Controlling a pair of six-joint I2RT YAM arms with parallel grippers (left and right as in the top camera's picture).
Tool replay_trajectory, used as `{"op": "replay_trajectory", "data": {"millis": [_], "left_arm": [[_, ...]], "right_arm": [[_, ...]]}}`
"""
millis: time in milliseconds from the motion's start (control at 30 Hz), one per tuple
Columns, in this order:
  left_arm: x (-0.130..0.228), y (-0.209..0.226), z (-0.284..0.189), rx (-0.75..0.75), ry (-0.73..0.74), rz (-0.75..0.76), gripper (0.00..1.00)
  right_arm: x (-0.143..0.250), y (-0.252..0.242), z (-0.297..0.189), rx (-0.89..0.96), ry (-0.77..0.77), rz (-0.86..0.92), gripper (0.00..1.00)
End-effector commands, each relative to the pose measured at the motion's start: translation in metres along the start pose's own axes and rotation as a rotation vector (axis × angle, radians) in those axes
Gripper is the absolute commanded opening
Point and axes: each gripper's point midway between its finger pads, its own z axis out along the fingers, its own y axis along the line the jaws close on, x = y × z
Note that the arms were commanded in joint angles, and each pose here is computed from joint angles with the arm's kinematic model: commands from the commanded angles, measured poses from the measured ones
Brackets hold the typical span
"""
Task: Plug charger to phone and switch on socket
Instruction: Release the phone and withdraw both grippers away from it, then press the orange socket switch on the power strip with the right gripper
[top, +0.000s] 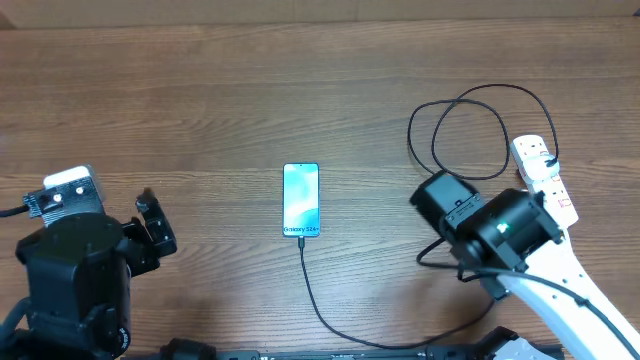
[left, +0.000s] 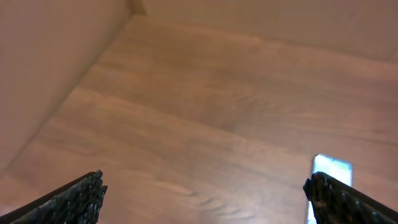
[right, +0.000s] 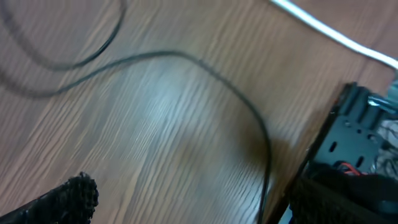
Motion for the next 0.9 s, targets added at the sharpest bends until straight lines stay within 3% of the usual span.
{"op": "replay_trajectory", "data": {"millis": [0,67,200,333,400,467,500,700,867], "left_arm": [[0.004,0.002,0.003,-0.019,0.014,0.011,1.00],[0.004,0.001,0.003,-0.016,0.017,0.011,1.00],[0.005,0.001,0.003,-0.015,0.017,0.012,0.99],[0.004,0.001,0.003,-0.015,0.016,0.011,1.00],[0.004,0.001,0.003,-0.015,0.016,0.011,1.00],[0.004,0.001,0.003,-0.016,0.017,0.011,1.00],[0.004,0.001,0.003,-0.015,0.016,0.011,0.99],[0.004,0.001,0.003,-0.016,0.017,0.011,1.00],[0.004,0.001,0.003,-0.016,0.017,0.011,0.99]], "right_arm": [[-0.020,-0.012,0.011,0.056,-0.034,0.135,1.00],[-0.033,-0.017,0.018,0.086,-0.032,0.213,0.96],[-0.055,-0.006,0.033,0.049,0.012,0.186,0.83],[-0.089,-0.001,0.048,0.005,-0.003,0.209,0.64],[-0.107,-0.003,0.056,-0.004,-0.010,0.227,0.41],[-0.119,-0.005,0.065,-0.010,0.000,0.257,0.09],[-0.125,-0.005,0.070,-0.018,0.013,0.277,0.04],[-0.148,0.022,0.111,-0.161,0.155,0.198,0.04],[-0.167,0.032,0.143,-0.159,0.289,0.199,0.04]]}}
